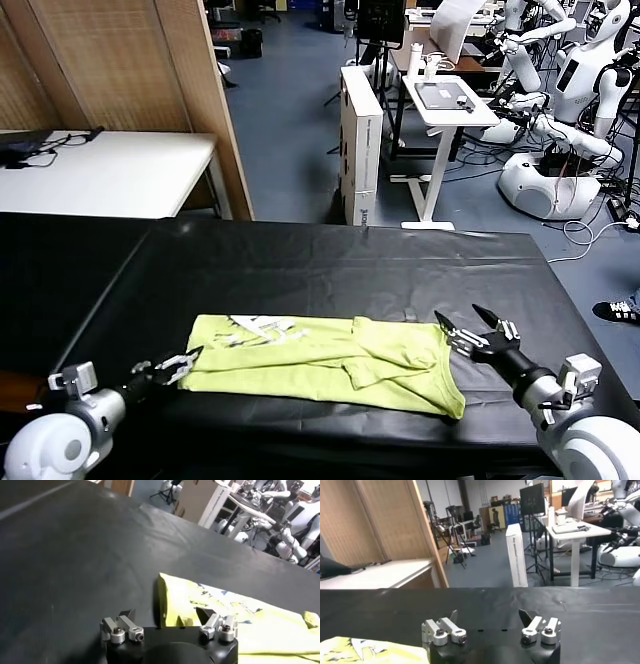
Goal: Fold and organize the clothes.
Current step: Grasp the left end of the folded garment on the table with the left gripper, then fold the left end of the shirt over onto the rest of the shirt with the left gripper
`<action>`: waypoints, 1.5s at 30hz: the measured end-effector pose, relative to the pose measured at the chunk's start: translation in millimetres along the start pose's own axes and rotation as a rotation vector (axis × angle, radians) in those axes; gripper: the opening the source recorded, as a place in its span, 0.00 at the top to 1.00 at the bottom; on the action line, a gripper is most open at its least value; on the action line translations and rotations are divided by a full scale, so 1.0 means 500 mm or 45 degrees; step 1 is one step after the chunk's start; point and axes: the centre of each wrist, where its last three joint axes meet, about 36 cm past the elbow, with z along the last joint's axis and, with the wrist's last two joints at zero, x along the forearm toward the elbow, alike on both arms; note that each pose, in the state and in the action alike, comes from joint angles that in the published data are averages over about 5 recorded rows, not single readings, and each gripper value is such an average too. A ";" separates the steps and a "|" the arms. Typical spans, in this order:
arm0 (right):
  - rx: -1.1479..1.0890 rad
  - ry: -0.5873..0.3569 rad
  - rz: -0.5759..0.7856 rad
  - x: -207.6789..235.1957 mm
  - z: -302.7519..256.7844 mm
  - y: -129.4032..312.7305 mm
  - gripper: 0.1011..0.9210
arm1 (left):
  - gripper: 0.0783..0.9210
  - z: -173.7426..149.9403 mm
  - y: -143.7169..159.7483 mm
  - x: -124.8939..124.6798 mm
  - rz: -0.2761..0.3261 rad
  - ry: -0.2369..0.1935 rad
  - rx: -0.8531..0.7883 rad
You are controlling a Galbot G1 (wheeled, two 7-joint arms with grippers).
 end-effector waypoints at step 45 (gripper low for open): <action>-0.002 -0.018 -0.009 -0.024 0.040 0.025 0.02 | 0.88 -0.049 -0.036 0.076 -0.247 -0.190 -0.297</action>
